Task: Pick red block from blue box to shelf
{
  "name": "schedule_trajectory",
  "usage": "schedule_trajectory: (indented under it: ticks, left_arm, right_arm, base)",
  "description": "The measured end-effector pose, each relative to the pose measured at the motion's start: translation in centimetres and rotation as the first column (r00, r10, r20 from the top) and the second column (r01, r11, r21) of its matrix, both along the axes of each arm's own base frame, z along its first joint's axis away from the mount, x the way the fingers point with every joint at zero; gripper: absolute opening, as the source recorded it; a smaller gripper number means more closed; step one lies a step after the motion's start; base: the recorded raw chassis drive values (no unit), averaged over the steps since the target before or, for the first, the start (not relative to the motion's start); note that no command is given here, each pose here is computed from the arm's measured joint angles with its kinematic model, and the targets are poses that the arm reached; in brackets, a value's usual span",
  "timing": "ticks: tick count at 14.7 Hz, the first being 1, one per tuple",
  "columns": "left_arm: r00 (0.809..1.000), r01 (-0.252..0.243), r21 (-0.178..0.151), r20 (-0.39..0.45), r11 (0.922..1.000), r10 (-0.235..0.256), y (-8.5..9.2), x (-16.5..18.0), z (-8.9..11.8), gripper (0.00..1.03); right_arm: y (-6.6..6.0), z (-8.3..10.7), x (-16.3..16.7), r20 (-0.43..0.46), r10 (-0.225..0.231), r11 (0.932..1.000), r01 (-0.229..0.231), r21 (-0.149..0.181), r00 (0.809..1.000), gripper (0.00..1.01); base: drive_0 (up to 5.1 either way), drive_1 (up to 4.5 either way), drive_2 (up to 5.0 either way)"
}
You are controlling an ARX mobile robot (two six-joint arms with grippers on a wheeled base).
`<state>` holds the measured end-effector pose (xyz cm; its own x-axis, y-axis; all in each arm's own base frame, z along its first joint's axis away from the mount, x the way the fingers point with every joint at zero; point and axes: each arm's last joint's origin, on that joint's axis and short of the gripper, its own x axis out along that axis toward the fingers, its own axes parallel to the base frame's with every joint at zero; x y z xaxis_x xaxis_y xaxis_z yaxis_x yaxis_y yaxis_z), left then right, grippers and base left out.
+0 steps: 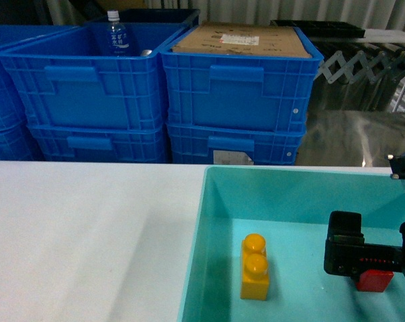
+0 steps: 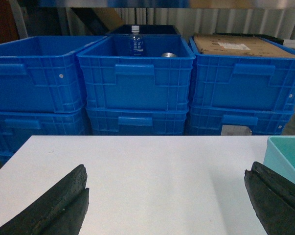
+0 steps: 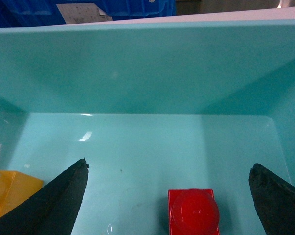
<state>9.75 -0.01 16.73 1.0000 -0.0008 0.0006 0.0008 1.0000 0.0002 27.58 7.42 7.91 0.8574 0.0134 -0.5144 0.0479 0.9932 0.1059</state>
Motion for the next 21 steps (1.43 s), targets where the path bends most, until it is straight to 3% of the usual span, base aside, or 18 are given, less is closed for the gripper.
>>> schedule_trajectory:
  ticks: [10, 13, 16, 21]
  left_arm:
    - [1.0, 0.0, 0.0, 0.0, 1.0, 0.0, 0.0, 0.0, 0.0, 0.98]
    - [1.0, 0.0, 0.0, 0.0, 1.0, 0.0, 0.0, 0.0, 0.0, 0.98]
    - [1.0, 0.0, 0.0, 0.0, 1.0, 0.0, 0.0, 0.0, 0.0, 0.98]
    - [1.0, 0.0, 0.0, -0.001, 1.0, 0.0, 0.0, 0.0, 0.0, 0.98]
  right_arm:
    - [0.0, 0.0, 1.9, -0.061, 0.0, 0.9999, 0.0, 0.011, 0.998, 0.98]
    - [0.1, -0.8, 3.1, -0.092, 0.007, 0.9998, -0.005, 0.019, 0.996, 0.98]
    - [-0.5, -2.7, 3.3, -0.127, -0.021, 0.9995, 0.024, 0.019, 0.992, 0.98]
    - [-1.4, -3.8, 3.3, -0.12, -0.034, 0.9985, 0.039, 0.039, 0.992, 0.98]
  base:
    - [0.0, 0.0, 0.0]
    - [0.0, 0.0, 0.0]
    - [0.0, 0.0, 0.0]
    - [0.0, 0.0, 0.0]
